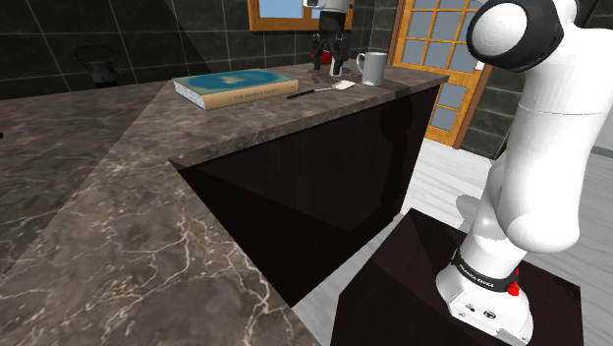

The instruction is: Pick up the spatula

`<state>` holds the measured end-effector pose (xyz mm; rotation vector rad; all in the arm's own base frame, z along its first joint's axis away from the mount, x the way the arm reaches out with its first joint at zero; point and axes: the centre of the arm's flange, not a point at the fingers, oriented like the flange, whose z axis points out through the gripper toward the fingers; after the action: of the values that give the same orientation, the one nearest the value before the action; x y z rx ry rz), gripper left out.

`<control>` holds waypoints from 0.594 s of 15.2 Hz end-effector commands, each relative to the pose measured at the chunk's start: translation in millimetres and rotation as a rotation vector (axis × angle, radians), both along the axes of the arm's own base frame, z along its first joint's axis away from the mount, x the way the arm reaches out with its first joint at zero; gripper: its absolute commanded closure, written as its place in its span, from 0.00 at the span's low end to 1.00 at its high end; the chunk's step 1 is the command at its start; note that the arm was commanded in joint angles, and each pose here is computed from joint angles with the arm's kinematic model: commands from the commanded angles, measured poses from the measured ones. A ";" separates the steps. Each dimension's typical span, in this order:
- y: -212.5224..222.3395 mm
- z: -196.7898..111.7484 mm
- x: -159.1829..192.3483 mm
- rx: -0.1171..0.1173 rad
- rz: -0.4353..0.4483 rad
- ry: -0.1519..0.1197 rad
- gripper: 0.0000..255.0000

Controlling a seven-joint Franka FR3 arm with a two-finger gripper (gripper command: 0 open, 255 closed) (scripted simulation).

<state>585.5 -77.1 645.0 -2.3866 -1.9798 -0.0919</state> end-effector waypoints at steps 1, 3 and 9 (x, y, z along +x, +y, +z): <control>5.6 -10.4 12.7 -0.003 0.072 0.009 0.00; 5.6 -21.0 12.7 -0.003 0.072 0.009 0.00; 5.6 -45.1 12.7 -0.003 0.072 0.009 0.00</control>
<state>597.9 -71.1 602.0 -2.3105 -2.0607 -0.0756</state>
